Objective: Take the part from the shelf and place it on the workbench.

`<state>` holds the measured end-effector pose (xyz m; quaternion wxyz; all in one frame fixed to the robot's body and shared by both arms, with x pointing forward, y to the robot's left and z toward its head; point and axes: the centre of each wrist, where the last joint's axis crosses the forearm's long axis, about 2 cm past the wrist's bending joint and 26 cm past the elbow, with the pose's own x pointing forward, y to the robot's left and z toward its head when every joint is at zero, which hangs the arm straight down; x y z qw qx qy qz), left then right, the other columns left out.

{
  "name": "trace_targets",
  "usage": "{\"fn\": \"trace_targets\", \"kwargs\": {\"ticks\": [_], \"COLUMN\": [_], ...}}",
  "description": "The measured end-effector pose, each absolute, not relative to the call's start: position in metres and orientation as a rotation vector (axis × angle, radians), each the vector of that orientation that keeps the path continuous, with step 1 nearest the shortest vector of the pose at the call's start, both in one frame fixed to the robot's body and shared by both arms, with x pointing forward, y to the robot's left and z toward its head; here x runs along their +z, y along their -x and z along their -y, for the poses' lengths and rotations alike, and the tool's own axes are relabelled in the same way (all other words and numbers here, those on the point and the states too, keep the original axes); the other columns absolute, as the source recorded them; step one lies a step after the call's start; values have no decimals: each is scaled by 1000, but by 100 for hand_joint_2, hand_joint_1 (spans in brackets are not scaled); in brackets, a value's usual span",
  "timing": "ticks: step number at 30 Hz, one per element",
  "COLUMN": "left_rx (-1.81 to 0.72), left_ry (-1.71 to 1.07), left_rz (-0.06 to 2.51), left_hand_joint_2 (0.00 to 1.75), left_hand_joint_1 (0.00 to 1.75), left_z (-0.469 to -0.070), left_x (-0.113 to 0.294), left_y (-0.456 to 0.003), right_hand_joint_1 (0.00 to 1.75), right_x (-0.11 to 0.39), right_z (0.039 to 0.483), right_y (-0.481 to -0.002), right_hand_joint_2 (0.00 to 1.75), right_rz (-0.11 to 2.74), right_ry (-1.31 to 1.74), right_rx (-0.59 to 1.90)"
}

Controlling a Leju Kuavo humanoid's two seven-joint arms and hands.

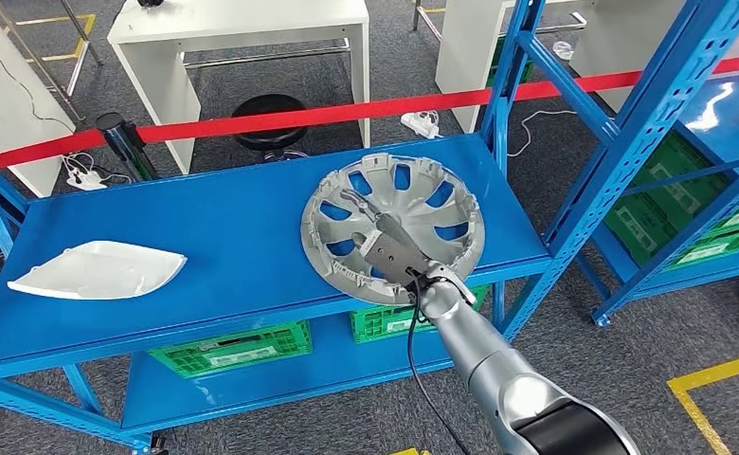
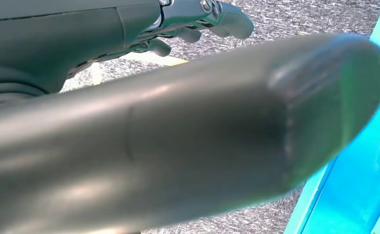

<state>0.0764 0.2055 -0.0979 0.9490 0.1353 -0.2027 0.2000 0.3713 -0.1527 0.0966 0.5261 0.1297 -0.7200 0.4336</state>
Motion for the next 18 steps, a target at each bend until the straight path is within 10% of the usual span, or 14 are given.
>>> {"fn": "trace_targets", "kwargs": {"ticks": [1, 5, 18], "left_rx": [412, 439, 545], "left_ry": [-278, -296, -378], "left_rz": [412, 411, 318], "left_hand_joint_2": [0, 0, 0], "left_hand_joint_1": [0, 0, 0], "left_z": [-206, -209, -227], "left_x": [-98, -99, -104], "left_y": [-76, -72, -54], "right_hand_joint_1": [0, 0, 0], "right_x": [94, 90, 81], "right_z": [153, 154, 169], "right_y": [-370, -369, -366], "right_hand_joint_2": [0, 175, 175], "right_rz": [1709, 1674, 1614], "right_ry": [-293, -210, -65], "right_rx": [1045, 1071, 1099]}}
